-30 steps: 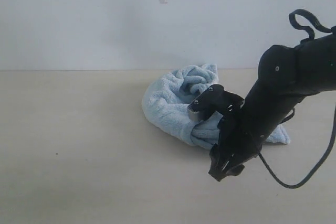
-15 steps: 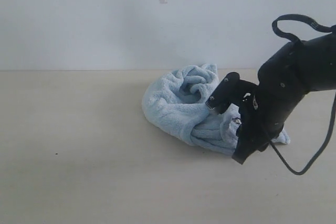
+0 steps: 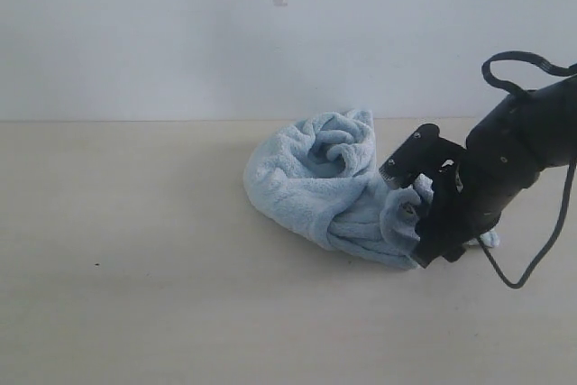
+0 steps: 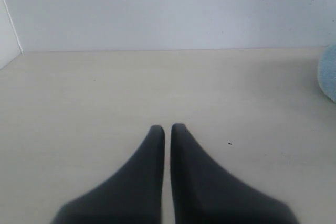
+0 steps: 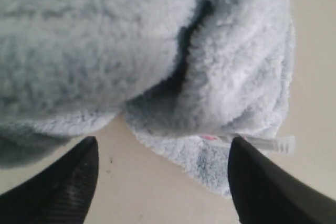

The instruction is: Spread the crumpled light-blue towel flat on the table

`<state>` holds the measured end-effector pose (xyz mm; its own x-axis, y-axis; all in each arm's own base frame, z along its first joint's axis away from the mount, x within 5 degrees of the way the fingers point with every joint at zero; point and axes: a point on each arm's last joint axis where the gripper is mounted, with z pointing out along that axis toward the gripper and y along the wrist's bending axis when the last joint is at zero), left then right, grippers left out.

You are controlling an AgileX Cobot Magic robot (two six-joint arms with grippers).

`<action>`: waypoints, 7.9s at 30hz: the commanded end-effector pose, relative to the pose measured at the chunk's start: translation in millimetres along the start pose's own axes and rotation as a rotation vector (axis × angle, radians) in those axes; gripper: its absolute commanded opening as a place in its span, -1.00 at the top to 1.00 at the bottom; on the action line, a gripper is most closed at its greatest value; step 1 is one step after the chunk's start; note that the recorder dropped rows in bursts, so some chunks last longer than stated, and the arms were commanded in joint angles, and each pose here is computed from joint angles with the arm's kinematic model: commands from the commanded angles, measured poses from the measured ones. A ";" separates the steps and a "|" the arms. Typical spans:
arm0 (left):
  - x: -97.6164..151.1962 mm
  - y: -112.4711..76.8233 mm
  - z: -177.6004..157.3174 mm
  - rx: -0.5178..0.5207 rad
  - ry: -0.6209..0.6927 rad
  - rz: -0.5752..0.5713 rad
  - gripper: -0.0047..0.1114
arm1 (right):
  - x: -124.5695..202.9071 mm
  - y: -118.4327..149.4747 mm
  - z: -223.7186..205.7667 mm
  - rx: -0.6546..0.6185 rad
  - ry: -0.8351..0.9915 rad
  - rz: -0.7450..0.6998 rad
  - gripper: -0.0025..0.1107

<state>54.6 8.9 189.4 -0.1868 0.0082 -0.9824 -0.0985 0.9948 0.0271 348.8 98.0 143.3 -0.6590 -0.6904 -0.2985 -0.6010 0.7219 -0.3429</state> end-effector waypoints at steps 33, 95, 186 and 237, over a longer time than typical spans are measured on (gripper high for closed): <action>0.5 -0.3 0.0 0.005 -0.006 0.010 0.85 | 8.5 -33.8 -51.3 0.241 0.040 0.253 0.96; -135.5 -48.8 192.1 0.359 0.000 0.325 0.85 | 41.1 0.4 -110.2 -0.136 0.214 0.272 0.96; -50.4 -321.2 359.2 1.013 0.216 0.447 0.23 | 70.8 7.5 -124.9 -0.113 0.387 0.357 0.96; -109.4 -127.2 153.7 1.072 0.325 0.186 0.75 | 29.4 6.5 -177.8 -0.253 -0.223 0.347 -0.89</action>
<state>248.2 -108.3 266.9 -0.3599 0.2995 -0.8836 0.8403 0.5155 -0.1676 240.6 84.0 288.0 -0.7809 -0.3774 -0.4977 -0.4317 0.9020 -0.0067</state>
